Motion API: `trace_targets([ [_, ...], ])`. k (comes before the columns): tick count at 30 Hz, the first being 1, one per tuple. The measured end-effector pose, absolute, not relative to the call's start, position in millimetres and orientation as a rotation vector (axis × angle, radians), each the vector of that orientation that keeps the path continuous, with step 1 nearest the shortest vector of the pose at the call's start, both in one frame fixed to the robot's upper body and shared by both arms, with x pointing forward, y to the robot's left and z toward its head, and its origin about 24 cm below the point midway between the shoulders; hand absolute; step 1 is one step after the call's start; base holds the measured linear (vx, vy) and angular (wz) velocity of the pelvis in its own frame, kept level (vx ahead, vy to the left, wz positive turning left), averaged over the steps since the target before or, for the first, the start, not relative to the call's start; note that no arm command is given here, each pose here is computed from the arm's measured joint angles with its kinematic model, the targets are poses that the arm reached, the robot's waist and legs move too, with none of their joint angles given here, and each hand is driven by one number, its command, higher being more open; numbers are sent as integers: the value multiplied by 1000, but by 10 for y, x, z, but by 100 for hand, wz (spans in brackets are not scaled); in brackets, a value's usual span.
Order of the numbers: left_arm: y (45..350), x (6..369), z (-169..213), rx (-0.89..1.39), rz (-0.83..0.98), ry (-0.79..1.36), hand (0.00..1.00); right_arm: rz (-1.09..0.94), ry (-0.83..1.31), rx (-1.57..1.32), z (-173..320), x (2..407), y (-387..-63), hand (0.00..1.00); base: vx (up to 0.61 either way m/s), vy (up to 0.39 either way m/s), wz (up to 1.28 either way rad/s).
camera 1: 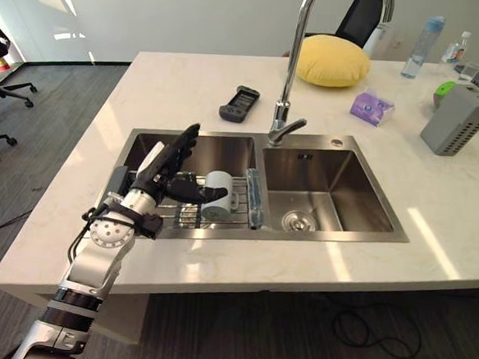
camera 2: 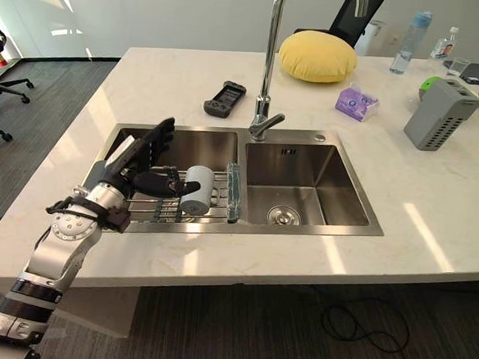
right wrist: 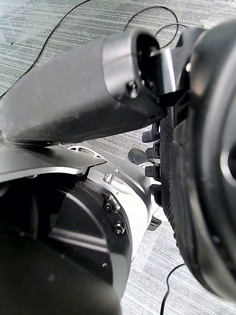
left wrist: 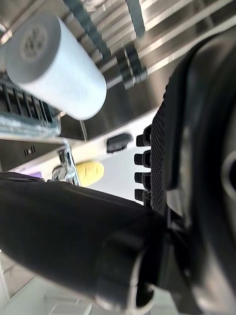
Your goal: Walk over to the sink, pick up the cup, carry it to the dishwasher, place the cup inside the dishwasher, then close the dishwasher door
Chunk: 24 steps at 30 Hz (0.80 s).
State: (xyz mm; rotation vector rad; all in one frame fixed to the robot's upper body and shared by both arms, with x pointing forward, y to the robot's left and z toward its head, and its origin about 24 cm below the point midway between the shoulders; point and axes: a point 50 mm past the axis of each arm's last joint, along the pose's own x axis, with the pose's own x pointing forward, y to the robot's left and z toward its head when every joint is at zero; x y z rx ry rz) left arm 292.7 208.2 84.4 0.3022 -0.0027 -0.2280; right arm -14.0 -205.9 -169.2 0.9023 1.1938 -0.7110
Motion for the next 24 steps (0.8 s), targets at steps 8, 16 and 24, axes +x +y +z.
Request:
trace_targets([
  [8, 2124, 2926, 474, 290, -179, 187, 100, -684, 1201, 879, -1690, -100, -2039, 100, -21, -10, -9],
  [16, 2191, 3001, 361, 282, -155, 300, 100, -679, 1201, 878, -1688, -99, -2033, 100, -32, -8, -6],
  [24, 2208, 3071, 354, 193, -154, 367, 100, -674, 1199, 877, -1687, -88, -2029, 100, 0, 0, 0],
])
